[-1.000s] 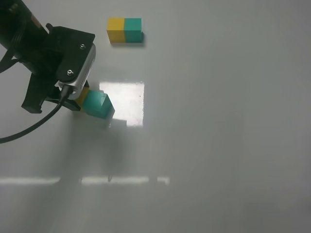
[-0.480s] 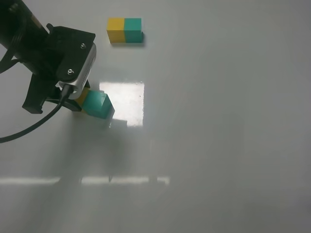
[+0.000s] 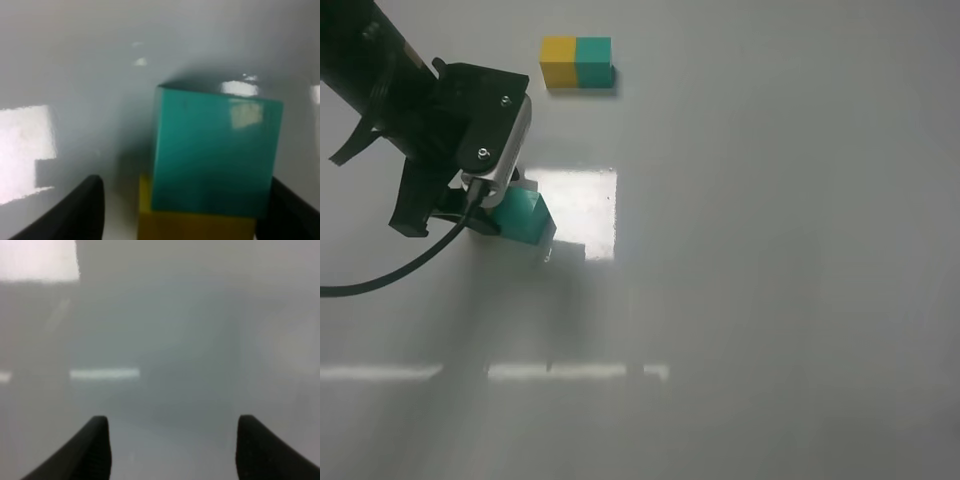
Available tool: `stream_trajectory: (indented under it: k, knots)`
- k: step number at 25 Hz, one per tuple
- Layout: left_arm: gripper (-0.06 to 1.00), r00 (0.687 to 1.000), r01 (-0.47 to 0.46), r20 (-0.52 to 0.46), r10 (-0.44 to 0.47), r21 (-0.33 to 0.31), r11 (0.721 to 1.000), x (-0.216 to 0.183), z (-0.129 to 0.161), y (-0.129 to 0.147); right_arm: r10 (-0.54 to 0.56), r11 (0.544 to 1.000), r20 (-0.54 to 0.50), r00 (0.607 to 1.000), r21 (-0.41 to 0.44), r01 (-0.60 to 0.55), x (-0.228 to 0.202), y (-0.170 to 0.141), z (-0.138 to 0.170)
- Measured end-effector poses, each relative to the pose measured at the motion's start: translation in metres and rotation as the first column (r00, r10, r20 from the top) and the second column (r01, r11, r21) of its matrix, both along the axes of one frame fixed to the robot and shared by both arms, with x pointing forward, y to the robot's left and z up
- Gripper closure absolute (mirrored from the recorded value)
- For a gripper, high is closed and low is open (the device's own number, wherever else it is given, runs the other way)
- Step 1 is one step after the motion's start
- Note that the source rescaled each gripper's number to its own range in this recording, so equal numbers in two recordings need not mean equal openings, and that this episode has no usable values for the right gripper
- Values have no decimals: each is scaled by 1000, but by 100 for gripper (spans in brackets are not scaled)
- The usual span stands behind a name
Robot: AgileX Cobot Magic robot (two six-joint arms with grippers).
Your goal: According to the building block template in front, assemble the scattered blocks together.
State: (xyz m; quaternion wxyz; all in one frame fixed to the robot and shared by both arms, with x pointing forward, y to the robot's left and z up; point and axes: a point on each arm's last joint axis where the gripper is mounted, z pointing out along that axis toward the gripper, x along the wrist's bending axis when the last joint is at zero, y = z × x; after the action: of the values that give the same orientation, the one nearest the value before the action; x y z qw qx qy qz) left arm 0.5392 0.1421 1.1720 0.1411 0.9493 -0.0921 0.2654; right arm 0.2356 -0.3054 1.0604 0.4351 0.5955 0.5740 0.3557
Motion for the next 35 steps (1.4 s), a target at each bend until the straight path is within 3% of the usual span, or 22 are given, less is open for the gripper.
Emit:
stream_trajectory:
  k: [13,15,16,17,29,35]
  knots:
    - [47,1000,7,-25,-7,-15,1000,9,-12,-9,0,1000,0,1000,0,0,0,0,0]
    - [58,1000,12,-28,-12,-13,1000,10,-14,-11,0,1000,0,1000,0,0,0,0,0]
    - [71,999,12,-35,-13,-12,1000,10,-15,-11,0,1000,0,1000,0,0,0,0,0]
    - [93,999,13,-39,-14,-13,1000,9,-15,-11,0,1000,0,1000,0,0,0,0,0]
    - [94,998,29,-63,-27,27,999,-2,-8,-23,0,1000,0,1000,0,0,0,0,0]
    - [94,998,48,43,-47,-11,999,-15,27,-41,0,1000,0,1000,0,0,0,0,0]
